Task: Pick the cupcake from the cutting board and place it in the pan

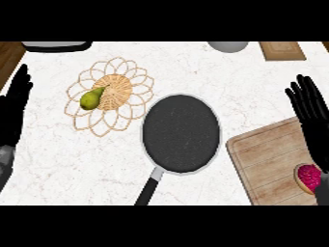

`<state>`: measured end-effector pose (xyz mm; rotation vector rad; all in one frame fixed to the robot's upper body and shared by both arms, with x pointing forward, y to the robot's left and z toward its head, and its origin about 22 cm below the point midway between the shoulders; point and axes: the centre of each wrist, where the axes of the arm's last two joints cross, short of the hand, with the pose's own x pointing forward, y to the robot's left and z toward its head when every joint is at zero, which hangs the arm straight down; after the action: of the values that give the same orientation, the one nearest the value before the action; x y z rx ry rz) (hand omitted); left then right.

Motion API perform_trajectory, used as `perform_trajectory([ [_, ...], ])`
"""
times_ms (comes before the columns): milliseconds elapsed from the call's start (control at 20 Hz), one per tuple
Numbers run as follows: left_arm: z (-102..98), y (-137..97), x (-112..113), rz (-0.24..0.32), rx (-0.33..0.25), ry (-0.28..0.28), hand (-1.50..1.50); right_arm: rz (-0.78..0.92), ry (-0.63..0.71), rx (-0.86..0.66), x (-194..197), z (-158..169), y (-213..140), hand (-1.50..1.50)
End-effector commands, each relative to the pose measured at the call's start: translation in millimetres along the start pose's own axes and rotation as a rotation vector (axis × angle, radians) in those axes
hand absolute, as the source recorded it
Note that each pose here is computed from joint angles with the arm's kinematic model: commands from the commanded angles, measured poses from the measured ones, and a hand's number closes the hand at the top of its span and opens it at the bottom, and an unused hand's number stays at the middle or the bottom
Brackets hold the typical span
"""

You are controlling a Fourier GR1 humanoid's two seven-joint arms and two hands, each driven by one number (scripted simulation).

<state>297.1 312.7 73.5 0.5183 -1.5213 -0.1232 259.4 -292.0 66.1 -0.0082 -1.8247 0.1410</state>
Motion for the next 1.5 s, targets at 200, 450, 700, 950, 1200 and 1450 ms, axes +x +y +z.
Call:
perform_trajectory([
  [200, 53.4, -20.5, -36.8, -0.046, -0.134, 0.030, 0.00, -0.076, 0.092, -0.278, 10.3, -2.4, -67.3, -1.50],
  [450, 60.0, -16.6, -51.0, -0.004, -0.163, 0.137, 0.00, 0.153, 0.446, -0.706, -10.0, 77.9, -127.7, -1.50],
  [700, 82.9, -22.8, -63.1, -0.007, -0.214, 0.140, 0.00, 0.439, 0.601, -0.482, 34.3, 116.5, -144.9, -1.50],
  [950, 86.3, -29.6, -56.3, 0.005, -0.212, 0.107, 0.00, 0.632, 0.666, -0.302, 89.3, 84.4, -162.2, -1.50],
  [1200, 85.1, -35.6, -37.5, 0.007, -0.218, 0.116, 0.00, 0.636, 0.736, -0.043, 101.6, 87.2, -151.1, -1.50],
  [1450, 68.8, -35.9, -48.4, -0.009, -0.229, 0.108, 0.00, 0.637, 0.771, 0.092, 111.1, 44.3, -123.4, -1.50],
])
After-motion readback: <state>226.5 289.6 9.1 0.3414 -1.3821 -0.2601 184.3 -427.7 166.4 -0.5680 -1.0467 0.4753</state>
